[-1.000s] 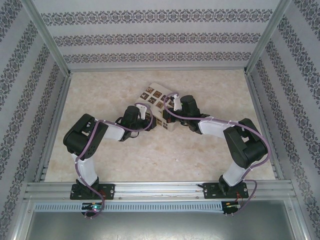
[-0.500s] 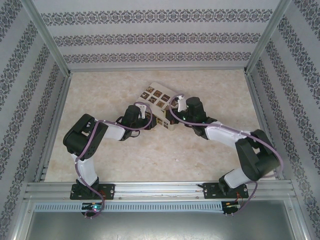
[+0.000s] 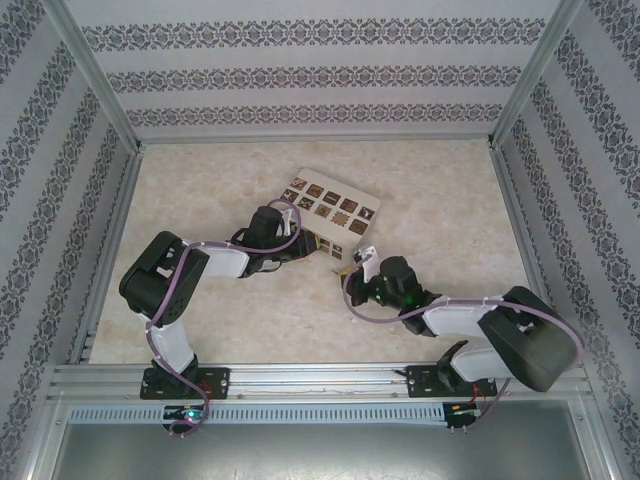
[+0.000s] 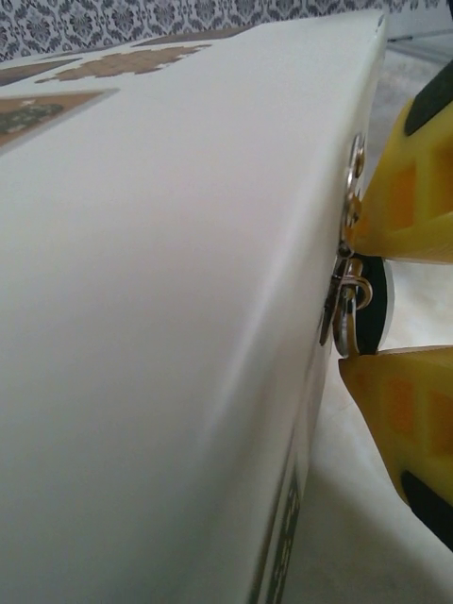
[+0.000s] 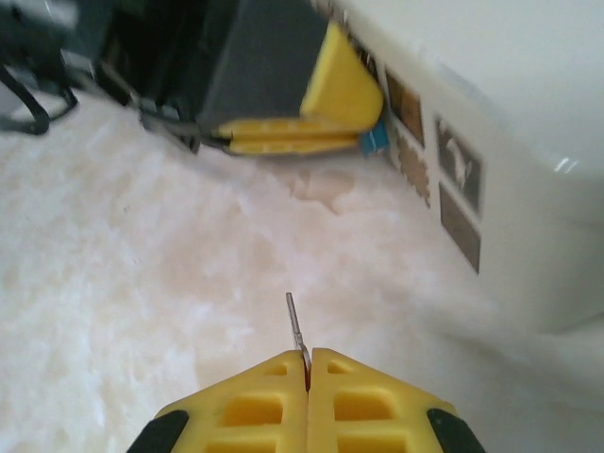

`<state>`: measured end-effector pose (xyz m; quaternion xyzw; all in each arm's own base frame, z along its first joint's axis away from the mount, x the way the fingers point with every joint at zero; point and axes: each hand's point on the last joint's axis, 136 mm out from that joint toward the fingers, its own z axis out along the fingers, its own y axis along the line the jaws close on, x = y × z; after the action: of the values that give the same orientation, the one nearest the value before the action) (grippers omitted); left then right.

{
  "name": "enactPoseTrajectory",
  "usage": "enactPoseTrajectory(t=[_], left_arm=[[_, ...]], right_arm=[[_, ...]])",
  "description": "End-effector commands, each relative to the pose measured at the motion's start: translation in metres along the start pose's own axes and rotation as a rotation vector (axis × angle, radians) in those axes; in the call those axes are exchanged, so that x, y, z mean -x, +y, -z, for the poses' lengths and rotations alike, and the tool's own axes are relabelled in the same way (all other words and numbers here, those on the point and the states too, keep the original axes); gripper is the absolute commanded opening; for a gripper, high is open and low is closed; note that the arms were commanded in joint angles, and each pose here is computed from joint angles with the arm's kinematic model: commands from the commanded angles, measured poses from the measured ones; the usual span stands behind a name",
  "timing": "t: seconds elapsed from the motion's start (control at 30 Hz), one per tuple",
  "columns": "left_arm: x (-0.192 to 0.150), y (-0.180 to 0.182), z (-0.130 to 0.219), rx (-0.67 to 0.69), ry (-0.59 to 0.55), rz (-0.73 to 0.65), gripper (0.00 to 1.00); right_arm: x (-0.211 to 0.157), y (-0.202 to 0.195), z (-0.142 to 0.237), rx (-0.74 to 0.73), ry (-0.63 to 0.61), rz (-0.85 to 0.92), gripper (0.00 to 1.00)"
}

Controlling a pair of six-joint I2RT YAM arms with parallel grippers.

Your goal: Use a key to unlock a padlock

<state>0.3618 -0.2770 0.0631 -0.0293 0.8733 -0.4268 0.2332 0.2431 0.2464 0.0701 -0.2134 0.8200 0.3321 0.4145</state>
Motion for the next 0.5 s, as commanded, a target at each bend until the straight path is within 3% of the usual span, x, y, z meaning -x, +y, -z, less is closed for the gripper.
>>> enactPoseTrajectory(t=[0.0, 0.47], left_arm=[[0.012, -0.040, 0.008, -0.109, -0.006, 0.028, 0.22], [0.011, -0.039, 0.008, -0.096, 0.005, 0.073, 0.22]], right_arm=[[0.020, 0.000, -0.007, -0.040, -0.134, 0.080, 0.00], [0.022, -0.017, -0.035, -0.148, -0.230, 0.101, 0.00]])
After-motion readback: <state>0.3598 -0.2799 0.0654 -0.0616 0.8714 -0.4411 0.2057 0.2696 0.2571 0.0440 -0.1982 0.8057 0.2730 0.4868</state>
